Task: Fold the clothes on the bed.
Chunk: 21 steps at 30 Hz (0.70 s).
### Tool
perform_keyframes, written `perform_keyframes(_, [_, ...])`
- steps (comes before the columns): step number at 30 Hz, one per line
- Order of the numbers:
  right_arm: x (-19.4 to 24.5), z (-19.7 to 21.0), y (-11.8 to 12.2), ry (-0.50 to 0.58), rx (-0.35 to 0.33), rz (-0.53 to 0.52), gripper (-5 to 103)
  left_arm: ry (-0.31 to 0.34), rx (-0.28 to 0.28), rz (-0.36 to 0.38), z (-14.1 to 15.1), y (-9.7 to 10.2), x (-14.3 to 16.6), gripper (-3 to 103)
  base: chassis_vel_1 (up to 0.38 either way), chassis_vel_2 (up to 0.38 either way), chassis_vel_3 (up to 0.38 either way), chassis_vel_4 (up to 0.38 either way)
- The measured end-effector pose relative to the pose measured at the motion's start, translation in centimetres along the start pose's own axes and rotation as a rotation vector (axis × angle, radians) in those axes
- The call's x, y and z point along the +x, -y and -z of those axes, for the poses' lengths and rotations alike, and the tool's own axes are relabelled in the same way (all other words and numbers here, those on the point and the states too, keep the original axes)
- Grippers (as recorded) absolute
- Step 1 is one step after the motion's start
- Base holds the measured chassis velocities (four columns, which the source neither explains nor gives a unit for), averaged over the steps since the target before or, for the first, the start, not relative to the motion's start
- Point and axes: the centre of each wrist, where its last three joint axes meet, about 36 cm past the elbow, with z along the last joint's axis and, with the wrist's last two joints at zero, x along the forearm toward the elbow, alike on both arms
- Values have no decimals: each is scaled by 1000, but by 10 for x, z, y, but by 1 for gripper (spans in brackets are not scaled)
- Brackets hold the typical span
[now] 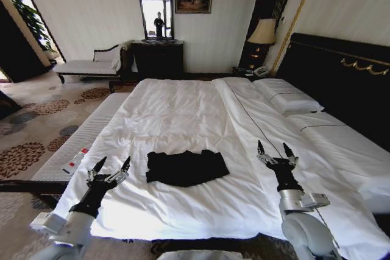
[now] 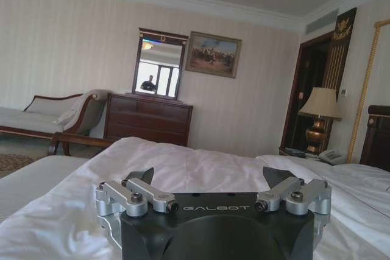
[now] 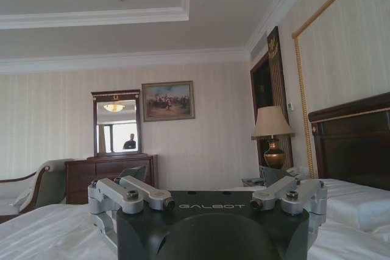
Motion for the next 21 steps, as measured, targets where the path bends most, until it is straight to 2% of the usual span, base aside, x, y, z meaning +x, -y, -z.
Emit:
perform_keyframes(3, [-3,-9,6,-37,-18,-4,100,12,-11,43,-15,-19,-3,100,0,0,0,0])
perform_keyframes(5, [-1,-12,4,-47,-33,-9,100,14,-7,52,-18,-22,-4,100,0,0,0,0])
perform_keyframes(8, [10,-8,-14,-91,-134,-30,100,38,12,69,-21,-23,-2,100,0,0,0,0])
perform_keyframes(9, [12,-7,-18,-93,-144,-29,100,46,17,71,-20,-20,-2,100,0,0,0,0])
perform_keyframes(13, [13,-5,-21,-61,-112,-4,100,76,-4,99,-11,-9,2,100,0,0,0,0])
perform_keyframes(15, [13,-4,-20,-44,-99,9,100,85,6,111,-6,-1,7,100,0,0,0,0])
perform_keyframes(21, [14,-7,-19,-28,-100,46,100,84,-6,109,-4,6,10,100,0,0,0,0])
